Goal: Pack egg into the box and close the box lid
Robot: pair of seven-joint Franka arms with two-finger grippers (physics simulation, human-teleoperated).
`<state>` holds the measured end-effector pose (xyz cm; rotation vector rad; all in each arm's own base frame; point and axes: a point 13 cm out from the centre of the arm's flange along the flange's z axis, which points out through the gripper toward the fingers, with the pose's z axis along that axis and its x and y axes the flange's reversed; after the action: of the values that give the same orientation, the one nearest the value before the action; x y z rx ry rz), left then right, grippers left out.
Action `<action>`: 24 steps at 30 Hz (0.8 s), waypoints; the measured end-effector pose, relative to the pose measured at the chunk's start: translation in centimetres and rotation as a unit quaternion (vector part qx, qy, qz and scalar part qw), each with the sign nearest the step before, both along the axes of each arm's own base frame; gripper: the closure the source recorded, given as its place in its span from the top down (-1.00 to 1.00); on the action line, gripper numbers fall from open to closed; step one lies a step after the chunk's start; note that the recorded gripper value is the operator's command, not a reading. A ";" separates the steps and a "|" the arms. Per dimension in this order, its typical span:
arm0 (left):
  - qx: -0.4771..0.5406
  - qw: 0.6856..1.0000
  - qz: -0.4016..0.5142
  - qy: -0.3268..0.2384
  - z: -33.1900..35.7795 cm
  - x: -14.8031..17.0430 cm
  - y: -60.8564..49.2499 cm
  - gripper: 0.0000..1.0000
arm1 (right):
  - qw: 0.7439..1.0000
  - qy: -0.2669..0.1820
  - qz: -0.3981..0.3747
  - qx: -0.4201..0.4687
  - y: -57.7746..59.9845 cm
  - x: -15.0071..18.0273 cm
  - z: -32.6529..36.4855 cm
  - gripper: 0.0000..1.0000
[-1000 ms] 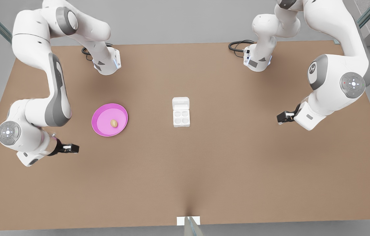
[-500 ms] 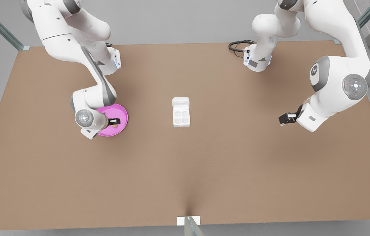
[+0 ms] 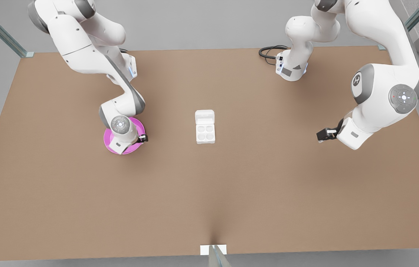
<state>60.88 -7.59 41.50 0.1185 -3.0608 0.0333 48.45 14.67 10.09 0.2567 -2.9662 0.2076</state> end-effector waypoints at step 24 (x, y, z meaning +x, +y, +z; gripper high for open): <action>0.004 1.000 0.000 0.000 -0.2 0.1 0.1 1.00 | 0.999 0.010 -0.030 0.005 -2.7 -6.2 -1.8 1.00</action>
<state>60.99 -7.50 41.28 0.1189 -3.0616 0.0219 42.24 11.95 8.29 0.1687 -2.9513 0.1810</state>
